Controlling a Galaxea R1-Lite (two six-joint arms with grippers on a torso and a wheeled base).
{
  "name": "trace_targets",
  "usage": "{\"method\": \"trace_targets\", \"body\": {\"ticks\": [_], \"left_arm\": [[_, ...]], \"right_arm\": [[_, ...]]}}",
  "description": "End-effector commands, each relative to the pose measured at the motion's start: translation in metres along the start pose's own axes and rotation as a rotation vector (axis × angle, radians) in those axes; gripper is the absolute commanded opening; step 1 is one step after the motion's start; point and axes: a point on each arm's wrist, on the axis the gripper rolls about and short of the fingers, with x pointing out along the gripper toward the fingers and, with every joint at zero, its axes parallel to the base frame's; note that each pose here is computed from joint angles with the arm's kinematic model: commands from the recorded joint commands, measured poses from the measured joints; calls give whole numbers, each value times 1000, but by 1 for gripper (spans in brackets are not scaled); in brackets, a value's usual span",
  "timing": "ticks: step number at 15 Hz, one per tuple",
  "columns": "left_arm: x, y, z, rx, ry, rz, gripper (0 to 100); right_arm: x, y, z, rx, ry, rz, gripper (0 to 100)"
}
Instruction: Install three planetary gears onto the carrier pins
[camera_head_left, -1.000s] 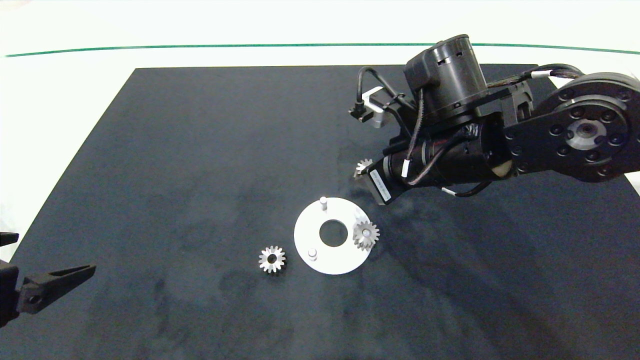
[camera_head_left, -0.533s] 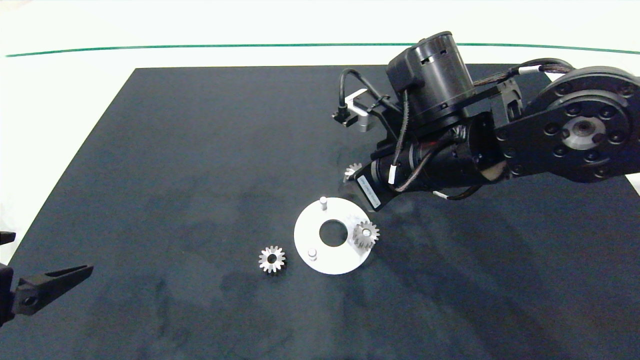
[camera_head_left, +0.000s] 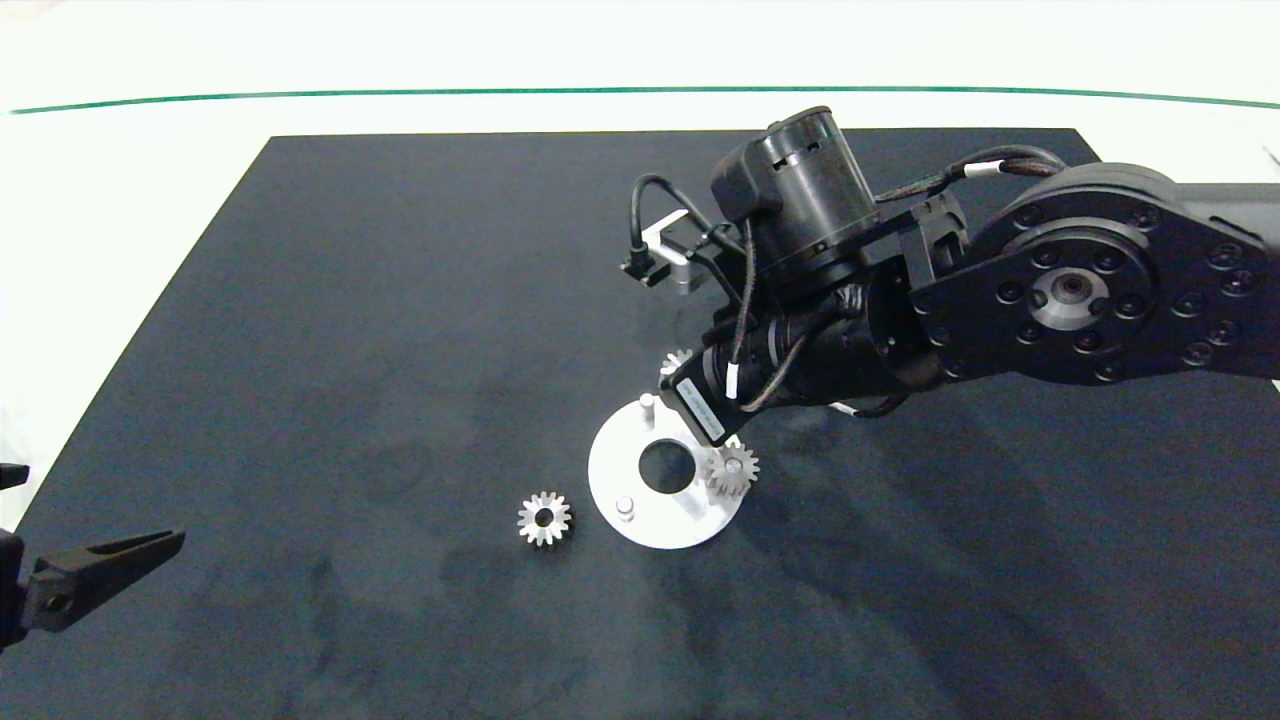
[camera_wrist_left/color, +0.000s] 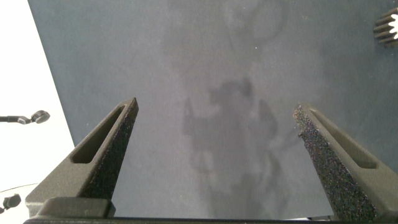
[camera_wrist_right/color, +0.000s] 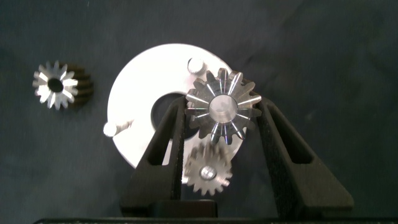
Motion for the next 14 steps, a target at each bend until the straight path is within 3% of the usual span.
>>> {"method": "trace_targets", "body": {"ticks": [1, 14], "left_arm": [[1, 0, 0, 2, 4, -1, 100], [-2, -1, 0, 7, -8, -9, 100]], "right_arm": [[11, 3, 5, -1, -3, -1, 13], [29, 13, 5, -8, 12, 13, 13]]}}
